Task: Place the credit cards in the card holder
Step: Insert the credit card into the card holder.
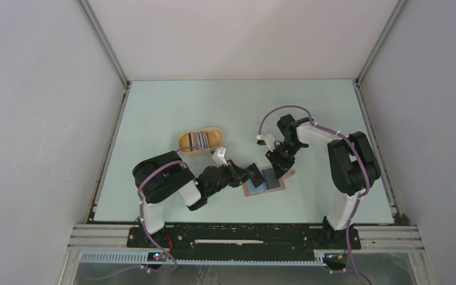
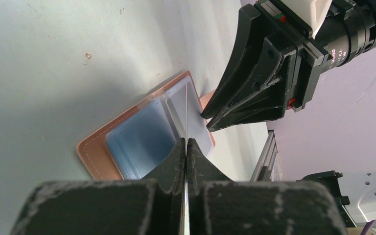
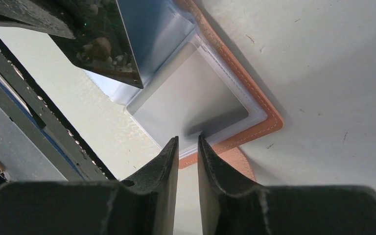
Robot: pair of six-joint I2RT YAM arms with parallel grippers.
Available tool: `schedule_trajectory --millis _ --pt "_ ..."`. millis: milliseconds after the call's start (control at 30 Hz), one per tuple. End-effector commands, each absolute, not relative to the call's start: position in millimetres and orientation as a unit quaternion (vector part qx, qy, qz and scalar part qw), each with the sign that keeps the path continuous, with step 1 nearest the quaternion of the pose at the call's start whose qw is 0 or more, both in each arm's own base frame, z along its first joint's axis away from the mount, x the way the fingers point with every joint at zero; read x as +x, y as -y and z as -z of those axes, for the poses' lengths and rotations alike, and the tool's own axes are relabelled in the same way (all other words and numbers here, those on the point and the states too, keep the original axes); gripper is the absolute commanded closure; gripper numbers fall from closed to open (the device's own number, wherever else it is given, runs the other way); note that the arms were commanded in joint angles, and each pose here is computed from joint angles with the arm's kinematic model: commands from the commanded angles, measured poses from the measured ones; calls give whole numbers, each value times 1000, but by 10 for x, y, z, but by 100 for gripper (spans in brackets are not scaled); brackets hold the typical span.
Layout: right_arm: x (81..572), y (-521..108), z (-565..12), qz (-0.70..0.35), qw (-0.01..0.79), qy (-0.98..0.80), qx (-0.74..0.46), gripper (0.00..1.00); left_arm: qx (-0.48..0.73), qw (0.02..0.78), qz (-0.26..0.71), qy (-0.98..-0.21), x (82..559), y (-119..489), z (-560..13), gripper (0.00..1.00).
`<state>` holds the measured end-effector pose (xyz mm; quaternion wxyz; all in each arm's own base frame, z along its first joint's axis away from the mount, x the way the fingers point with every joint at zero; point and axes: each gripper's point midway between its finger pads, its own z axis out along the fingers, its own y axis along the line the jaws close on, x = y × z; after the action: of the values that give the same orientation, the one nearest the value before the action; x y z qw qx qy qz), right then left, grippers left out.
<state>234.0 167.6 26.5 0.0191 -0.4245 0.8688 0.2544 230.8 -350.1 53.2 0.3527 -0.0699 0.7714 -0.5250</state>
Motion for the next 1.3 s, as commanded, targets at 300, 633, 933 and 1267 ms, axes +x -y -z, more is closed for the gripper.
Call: schedule_trajectory --millis 300,633,933,1267 --pt "2392 -1710 -282 -250 18 -870 -425 72 -70 354 540 -761 2357 3627 -599 100" --pt "2390 -1705 -274 -249 16 -870 -425 72 -80 339 540 -767 2333 3624 -549 100" --pt "2387 -1709 -274 -248 16 -870 -426 72 -93 322 539 -772 2296 3620 -482 100" --pt "2388 -1713 -281 -249 17 -869 -427 72 -91 294 547 -779 2189 3671 -419 100"
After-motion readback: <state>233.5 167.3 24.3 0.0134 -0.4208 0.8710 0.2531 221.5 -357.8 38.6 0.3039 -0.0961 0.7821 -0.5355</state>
